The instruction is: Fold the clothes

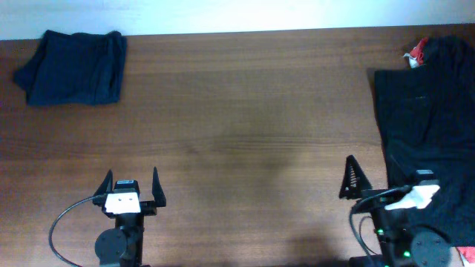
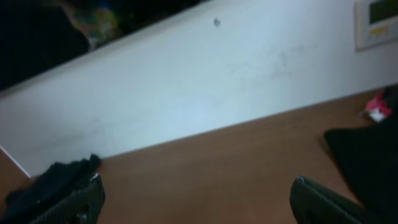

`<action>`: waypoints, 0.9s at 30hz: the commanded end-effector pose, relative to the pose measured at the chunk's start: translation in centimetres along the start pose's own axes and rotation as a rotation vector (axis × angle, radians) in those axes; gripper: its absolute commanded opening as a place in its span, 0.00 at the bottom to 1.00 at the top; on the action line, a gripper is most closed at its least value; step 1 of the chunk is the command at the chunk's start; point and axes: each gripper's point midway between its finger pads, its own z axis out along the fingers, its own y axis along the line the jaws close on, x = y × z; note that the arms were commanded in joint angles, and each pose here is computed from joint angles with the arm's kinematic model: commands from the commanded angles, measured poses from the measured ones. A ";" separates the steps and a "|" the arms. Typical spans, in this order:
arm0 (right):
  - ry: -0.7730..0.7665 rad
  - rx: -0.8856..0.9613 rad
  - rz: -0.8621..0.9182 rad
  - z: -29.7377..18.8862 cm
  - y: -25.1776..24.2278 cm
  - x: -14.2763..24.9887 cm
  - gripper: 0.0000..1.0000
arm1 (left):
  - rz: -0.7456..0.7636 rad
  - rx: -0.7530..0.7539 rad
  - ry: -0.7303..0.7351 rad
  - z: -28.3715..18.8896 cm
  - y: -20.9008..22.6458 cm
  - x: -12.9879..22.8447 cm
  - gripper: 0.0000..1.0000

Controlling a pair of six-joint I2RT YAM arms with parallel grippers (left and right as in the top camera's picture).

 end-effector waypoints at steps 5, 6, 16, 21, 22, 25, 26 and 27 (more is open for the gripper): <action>-0.105 0.001 -0.007 1.8 -2.1 3.6 0.99 | 0.013 0.012 0.001 0.0 -0.2 0.2 0.99; -0.130 0.002 -0.008 2.0 -2.3 3.6 0.99 | 0.013 0.012 0.001 0.0 -0.2 0.2 0.99; 0.033 -0.054 -0.439 3.0 -2.9 10.1 0.98 | 0.013 0.012 0.001 0.0 -0.2 0.2 0.99; 0.070 -0.030 -0.432 3.0 -3.5 10.9 0.99 | 0.013 0.012 0.001 0.0 -0.2 0.2 0.99; 0.070 -0.030 -0.432 3.0 -3.5 10.9 0.99 | 0.013 0.012 0.001 0.0 -0.2 0.2 0.99; 0.070 -0.030 -0.432 3.0 -3.5 10.9 0.99 | 0.013 0.012 0.001 0.0 -0.2 0.2 0.99; 0.070 -0.030 -0.432 3.0 -3.5 10.9 0.99 | 0.013 0.012 0.001 0.0 -0.2 0.2 0.99; 0.070 -0.030 -0.432 3.0 -3.5 10.9 0.99 | 0.013 0.012 0.001 0.0 -0.2 0.2 0.99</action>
